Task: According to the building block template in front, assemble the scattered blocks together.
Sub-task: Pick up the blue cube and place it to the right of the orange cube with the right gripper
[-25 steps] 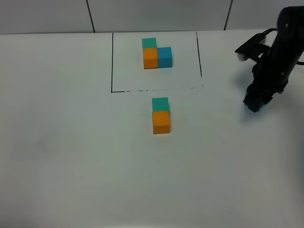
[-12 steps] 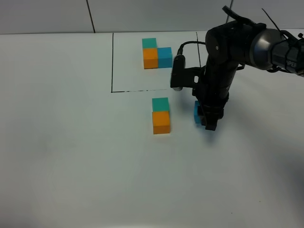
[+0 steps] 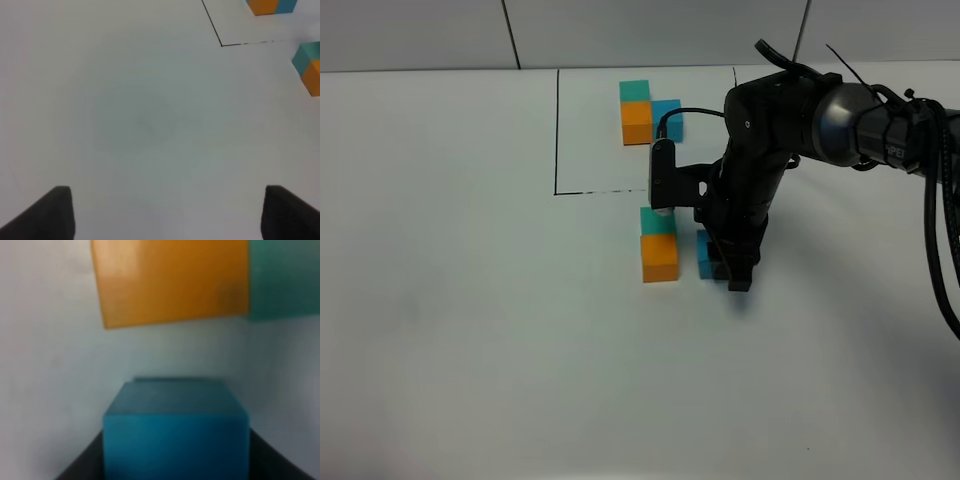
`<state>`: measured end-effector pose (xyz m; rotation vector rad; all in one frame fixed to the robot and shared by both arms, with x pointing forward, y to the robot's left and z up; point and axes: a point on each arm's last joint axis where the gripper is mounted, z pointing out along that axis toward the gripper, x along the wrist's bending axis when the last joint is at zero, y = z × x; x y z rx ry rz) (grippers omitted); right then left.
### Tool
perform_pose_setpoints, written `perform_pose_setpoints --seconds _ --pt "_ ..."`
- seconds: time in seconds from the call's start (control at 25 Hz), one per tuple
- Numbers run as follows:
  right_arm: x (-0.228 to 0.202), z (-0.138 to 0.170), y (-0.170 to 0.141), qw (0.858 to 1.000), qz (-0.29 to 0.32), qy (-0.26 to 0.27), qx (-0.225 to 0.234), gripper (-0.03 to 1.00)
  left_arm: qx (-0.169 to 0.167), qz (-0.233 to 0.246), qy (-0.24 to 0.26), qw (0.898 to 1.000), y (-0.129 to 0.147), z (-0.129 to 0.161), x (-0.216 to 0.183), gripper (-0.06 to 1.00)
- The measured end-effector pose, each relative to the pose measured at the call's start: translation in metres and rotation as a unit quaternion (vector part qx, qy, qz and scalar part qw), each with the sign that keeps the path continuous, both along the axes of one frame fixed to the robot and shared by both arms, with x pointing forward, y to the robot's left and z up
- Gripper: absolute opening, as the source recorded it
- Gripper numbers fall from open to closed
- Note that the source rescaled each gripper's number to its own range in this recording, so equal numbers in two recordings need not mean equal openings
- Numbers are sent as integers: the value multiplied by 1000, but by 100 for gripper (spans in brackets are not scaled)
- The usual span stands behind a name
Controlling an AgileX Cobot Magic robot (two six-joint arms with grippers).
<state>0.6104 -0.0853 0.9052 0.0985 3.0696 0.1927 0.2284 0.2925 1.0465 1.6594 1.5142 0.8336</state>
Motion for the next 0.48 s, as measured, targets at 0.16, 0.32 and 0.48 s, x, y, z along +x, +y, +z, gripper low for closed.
perform_pose_setpoints --seconds 0.16,0.32,0.48 --pt "0 -1 5 1000 2 -9 10 2 0 0 0 1000 0 0 0 69" --pt "0 -8 6 1000 -4 4 16 2 0 0 0 1000 0 0 0 69" --pt "-1 -14 8 1000 -3 12 18 2 0 0 0 1000 0 0 0 69"
